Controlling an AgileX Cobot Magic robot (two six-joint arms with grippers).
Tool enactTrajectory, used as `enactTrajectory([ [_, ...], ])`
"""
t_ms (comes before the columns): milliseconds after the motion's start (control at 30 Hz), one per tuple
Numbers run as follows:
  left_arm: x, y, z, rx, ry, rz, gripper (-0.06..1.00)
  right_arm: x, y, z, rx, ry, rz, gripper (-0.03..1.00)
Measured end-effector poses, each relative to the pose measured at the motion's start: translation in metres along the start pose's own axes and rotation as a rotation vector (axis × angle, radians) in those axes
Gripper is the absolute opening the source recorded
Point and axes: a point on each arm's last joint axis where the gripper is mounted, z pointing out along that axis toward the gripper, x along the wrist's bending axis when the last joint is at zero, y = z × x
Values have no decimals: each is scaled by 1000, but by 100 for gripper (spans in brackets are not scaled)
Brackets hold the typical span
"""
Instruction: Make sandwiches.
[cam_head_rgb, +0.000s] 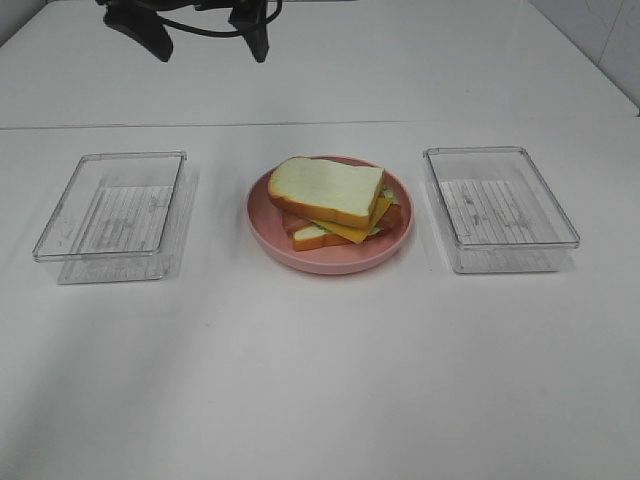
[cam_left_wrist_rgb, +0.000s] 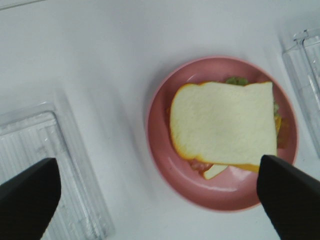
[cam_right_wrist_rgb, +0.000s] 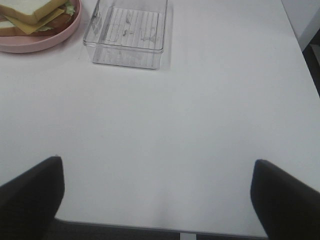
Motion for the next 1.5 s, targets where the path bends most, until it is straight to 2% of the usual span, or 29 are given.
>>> enactTrajectory([
  [100, 6, -17, -20, 29, 55, 49, 99, 0, 0, 0, 0, 0, 0, 98],
  [233, 13, -30, -36, 46, 81, 58, 99, 0, 0, 0, 0, 0, 0, 98],
  [300, 27, -43, -55, 57, 98, 37, 99, 0, 0, 0, 0, 0, 0, 98],
  [333, 27, -43, -55, 57, 98, 37, 99, 0, 0, 0, 0, 0, 0, 98],
  [367, 39, -54, -68, 63, 119, 15, 99, 0, 0, 0, 0, 0, 0, 98],
  [400, 39, -54, -68, 63, 119, 15, 99, 0, 0, 0, 0, 0, 0, 98],
  [467, 62, -71, -85, 75, 145, -37, 99, 0, 0, 0, 0, 0, 0, 98],
  [500, 62, -71, -85, 75, 145, -37, 99, 0, 0, 0, 0, 0, 0, 98],
  [567, 85, -91, -102, 85, 174, -88, 99, 0, 0, 0, 0, 0, 0, 98],
  [600, 85, -91, -102, 85, 174, -88, 99, 0, 0, 0, 0, 0, 0, 98],
  [633, 100, -108, -112, 97, 193, -120, 99, 0, 0, 0, 0, 0, 0, 98],
  [700, 106, -116, -115, 108, 201, -136, 99, 0, 0, 0, 0, 0, 0, 98],
  [733, 118, -133, -124, 114, 219, -169, 99, 0, 0, 0, 0, 0, 0, 98],
  [767, 118, -133, -124, 114, 219, -169, 99, 0, 0, 0, 0, 0, 0, 98],
  [833, 132, -159, -142, 108, 247, -233, 99, 0, 0, 0, 0, 0, 0, 98],
  [867, 132, -159, -142, 108, 247, -233, 99, 0, 0, 0, 0, 0, 0, 98],
  [933, 135, -187, -162, 79, 267, -272, 99, 0, 0, 0, 0, 0, 0, 98],
  [1067, 128, -213, -181, 35, 278, -284, 99, 0, 0, 0, 0, 0, 0, 98],
  [1133, 115, -247, -204, -40, 285, -278, 99, 0, 0, 0, 0, 0, 0, 98],
  [1200, 111, -256, -210, -64, 287, -274, 99, 0, 0, 0, 0, 0, 0, 98],
  [1233, 105, -271, -218, -113, 291, -267, 99, 0, 0, 0, 0, 0, 0, 98],
  [1333, 102, -280, -222, -141, 293, -263, 99, 0, 0, 0, 0, 0, 0, 98],
  [1400, 92, -311, -236, -237, 314, -243, 99, 0, 0, 0, 0, 0, 0, 98],
  [1433, 92, -311, -236, -237, 314, -243, 99, 0, 0, 0, 0, 0, 0, 98],
  [1500, 86, -335, -243, -314, 335, -228, 99, 0, 0, 0, 0, 0, 0, 98],
])
